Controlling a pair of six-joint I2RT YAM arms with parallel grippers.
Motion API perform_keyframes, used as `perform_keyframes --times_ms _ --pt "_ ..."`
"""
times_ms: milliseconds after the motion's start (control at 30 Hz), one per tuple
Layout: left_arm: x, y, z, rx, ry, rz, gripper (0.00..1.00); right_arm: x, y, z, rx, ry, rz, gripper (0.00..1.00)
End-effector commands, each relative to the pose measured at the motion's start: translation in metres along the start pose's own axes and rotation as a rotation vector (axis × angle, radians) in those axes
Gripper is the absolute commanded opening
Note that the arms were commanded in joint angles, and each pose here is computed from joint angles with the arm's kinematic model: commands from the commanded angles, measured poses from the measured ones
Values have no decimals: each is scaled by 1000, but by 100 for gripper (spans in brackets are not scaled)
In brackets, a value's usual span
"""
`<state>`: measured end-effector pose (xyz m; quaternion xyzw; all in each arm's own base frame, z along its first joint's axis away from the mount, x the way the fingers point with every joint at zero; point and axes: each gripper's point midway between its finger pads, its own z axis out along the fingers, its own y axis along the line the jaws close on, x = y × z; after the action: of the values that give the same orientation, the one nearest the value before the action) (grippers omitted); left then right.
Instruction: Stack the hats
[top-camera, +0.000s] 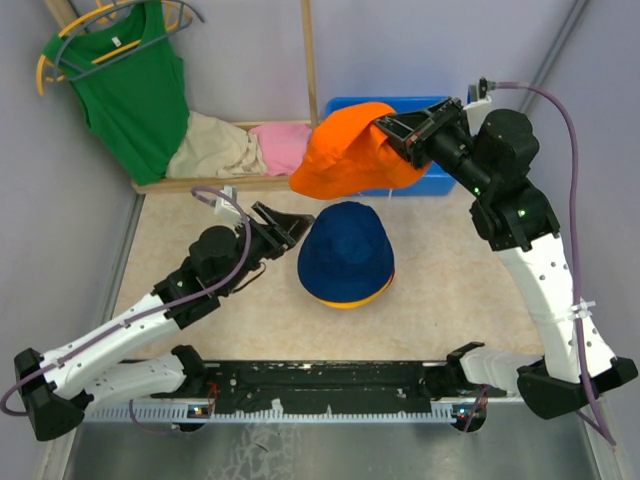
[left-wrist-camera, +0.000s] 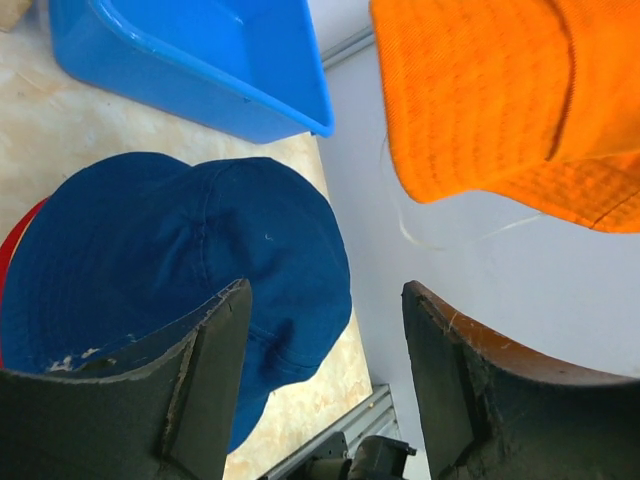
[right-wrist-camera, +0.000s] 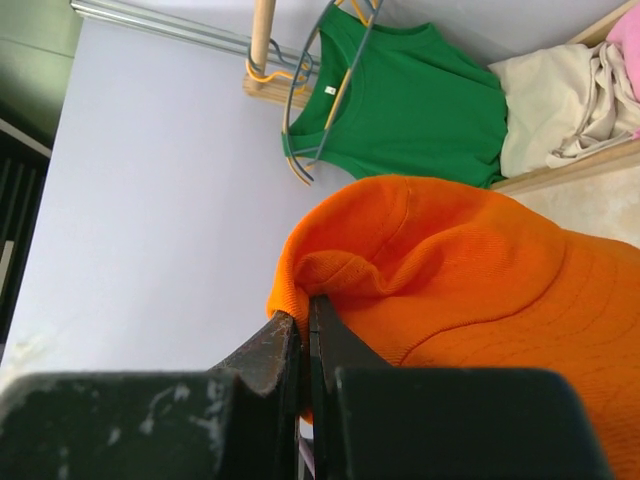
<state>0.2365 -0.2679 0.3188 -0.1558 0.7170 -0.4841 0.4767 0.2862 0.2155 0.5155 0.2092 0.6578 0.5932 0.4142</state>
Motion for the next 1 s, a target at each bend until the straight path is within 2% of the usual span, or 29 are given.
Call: perform_keyframes --times_ms 0,267,400,767,967 --pt "-14 -17 4 77 -77 -5 68 -4 45 -20 -140 -23 -3 0" --pt "-36 -51 -2 252 -179 -5 69 -2 39 -19 -135 -20 42 0" --pt "-35 -69 1 320 -170 10 69 -2 35 -15 -130 -17 51 0" --pt "-22 -75 18 355 -141 -2 71 -1 34 -6 -136 1 67 0" --pt "-26 -67 17 340 -176 -15 73 3 34 -1 -144 29 96 0"
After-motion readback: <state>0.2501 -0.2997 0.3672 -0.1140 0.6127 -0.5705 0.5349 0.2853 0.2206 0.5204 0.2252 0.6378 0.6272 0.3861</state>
